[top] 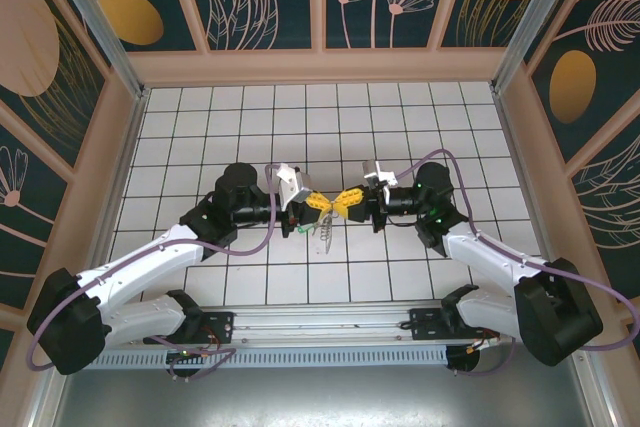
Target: Put the keys on the keyring
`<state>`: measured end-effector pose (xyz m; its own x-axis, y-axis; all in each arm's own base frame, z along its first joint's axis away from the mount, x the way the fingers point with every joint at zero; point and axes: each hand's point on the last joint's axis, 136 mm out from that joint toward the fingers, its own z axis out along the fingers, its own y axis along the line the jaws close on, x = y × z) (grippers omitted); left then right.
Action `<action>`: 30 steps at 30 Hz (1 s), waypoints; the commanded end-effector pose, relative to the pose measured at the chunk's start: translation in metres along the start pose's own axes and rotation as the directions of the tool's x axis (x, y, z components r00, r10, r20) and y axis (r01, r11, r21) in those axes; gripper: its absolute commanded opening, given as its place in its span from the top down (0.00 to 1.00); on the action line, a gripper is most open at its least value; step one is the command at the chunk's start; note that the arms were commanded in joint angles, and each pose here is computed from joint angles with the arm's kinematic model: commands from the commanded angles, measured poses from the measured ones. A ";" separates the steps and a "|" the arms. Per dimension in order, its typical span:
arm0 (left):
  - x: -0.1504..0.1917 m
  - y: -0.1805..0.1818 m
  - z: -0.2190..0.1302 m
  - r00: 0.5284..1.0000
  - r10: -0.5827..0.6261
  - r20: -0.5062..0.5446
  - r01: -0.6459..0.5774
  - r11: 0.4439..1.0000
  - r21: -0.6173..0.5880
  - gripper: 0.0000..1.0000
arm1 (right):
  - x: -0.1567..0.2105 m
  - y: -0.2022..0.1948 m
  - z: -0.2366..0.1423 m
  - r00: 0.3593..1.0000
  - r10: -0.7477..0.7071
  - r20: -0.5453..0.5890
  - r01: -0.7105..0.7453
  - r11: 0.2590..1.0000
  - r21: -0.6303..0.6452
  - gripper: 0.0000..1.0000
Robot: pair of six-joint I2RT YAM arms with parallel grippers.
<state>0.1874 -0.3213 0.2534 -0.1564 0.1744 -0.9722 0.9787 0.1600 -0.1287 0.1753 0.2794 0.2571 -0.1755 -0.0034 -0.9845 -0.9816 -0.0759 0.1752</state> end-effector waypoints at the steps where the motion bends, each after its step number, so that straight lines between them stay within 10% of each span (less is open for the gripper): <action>1: -0.012 -0.003 0.000 0.999 0.037 0.035 -0.036 0.999 -0.005 1.00 | -0.018 0.006 0.005 0.997 -0.076 0.023 0.076 0.997 -0.015 1.00; 20: -0.004 0.015 -0.011 0.996 0.057 -0.072 -0.066 0.988 -0.139 1.00 | -0.017 -0.016 -0.007 0.997 -0.061 -0.036 0.069 0.956 0.286 0.59; 30: 0.012 0.012 -0.013 0.980 0.004 -0.198 -0.030 0.991 -0.128 1.00 | 0.010 -0.015 0.013 0.984 -0.045 -0.174 0.103 0.936 0.338 0.59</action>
<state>0.1976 -0.3062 0.2447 -0.1695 0.3171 -0.9331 0.9564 0.2813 -0.0781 0.1767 0.2918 0.2441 -0.1447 -0.1341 -0.9803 -0.9714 0.2078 0.1149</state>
